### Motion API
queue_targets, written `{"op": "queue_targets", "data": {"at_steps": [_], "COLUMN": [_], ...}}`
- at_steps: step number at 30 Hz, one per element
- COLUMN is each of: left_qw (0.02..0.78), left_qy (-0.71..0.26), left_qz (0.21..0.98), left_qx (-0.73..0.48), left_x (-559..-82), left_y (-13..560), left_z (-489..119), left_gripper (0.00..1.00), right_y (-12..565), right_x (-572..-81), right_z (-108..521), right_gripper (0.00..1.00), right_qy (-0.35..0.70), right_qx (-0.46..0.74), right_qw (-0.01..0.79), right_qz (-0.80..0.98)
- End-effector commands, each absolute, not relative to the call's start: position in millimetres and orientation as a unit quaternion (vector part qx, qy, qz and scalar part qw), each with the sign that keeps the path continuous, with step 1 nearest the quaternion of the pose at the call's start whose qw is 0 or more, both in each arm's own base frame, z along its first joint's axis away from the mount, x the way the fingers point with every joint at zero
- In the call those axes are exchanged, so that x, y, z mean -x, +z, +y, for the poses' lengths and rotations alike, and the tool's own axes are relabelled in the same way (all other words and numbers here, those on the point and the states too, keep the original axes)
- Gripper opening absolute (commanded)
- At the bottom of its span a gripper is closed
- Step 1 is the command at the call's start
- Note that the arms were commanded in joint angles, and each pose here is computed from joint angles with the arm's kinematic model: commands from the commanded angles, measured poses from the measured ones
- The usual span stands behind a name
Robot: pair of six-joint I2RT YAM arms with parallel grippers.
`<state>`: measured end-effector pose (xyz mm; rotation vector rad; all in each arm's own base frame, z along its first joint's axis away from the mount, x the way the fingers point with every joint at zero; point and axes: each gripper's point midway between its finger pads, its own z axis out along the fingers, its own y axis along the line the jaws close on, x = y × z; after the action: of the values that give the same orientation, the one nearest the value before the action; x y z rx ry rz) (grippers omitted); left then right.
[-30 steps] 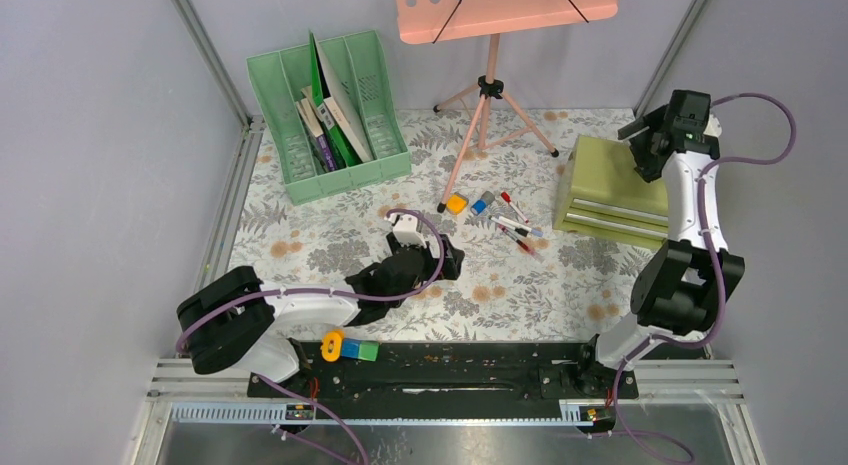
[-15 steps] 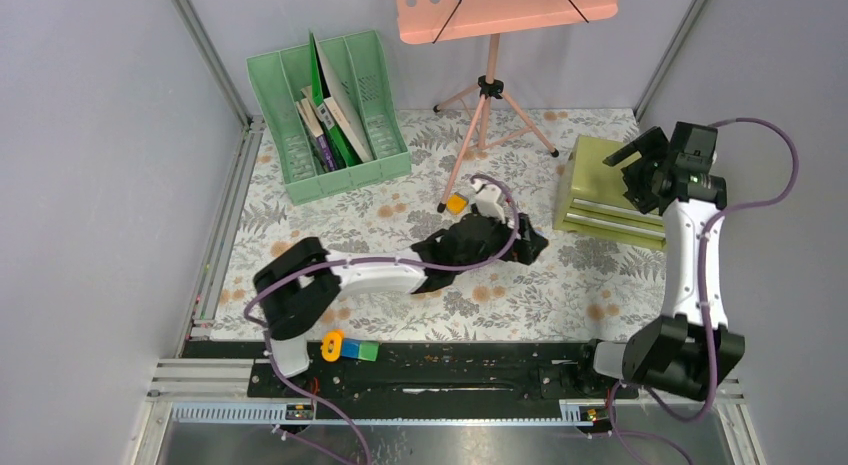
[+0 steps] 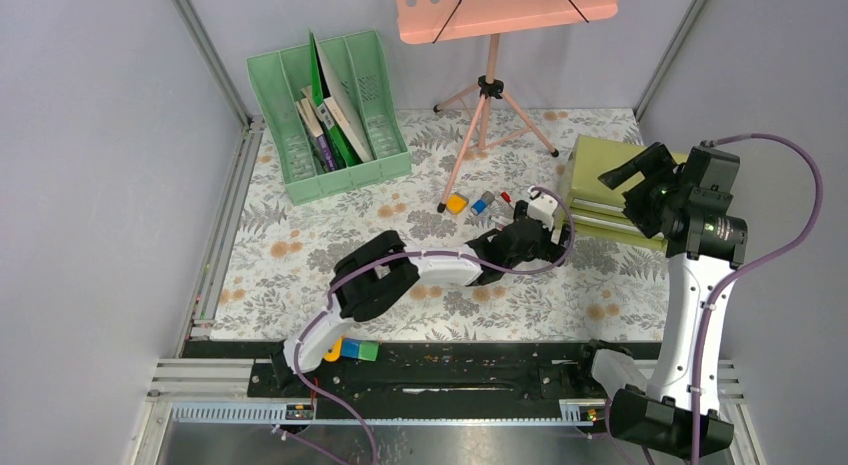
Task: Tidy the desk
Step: Move the storage box to the center of the board.
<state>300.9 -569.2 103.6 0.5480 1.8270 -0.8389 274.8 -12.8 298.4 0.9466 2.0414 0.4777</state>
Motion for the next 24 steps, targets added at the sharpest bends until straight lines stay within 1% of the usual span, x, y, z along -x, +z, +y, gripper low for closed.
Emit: {"op": "queue_targets", "data": {"at_steps": [1,10,12,14,19,21,24], "left_qw": [0.57,0.626,0.634,0.639,0.618,0.611,0.602], "left_qy": [-0.324,-0.298,-0.306,-0.308,-0.324,-0.333,-0.339], "left_qz": [0.727,0.7,0.689,0.683,0.697,0.7,0.705], "left_qx": [-0.204,-0.172,-0.173,-0.176,-0.167,-0.161,-0.157], "left_x": [-332,-357,-359,-361,-374,-377,-381], "left_y": [136,147,151,151,140,139,138], "left_z": [-585,-586,-588,-591,-599,-601,-608], "left_gripper": [0.86,0.78,0.72,0.67,0.65,0.6,0.47], "right_y": [316,312,312,312,315,316,316], "right_x": [-262,-255,-255,-256,-257,-256,-255], "right_z": [2,9,9,8,8,9,10], "right_gripper": [0.92,0.92,0.92,0.92,0.92,0.92,0.92], "right_qy": [0.216,0.225,0.225,0.225,0.226,0.228,0.229], "right_qx": [-0.349,-0.345,-0.345,-0.345,-0.344,-0.343,-0.342], "right_qw": [0.411,0.4,0.4,0.401,0.403,0.404,0.404], "right_qz": [0.814,0.819,0.819,0.818,0.817,0.817,0.817]}}
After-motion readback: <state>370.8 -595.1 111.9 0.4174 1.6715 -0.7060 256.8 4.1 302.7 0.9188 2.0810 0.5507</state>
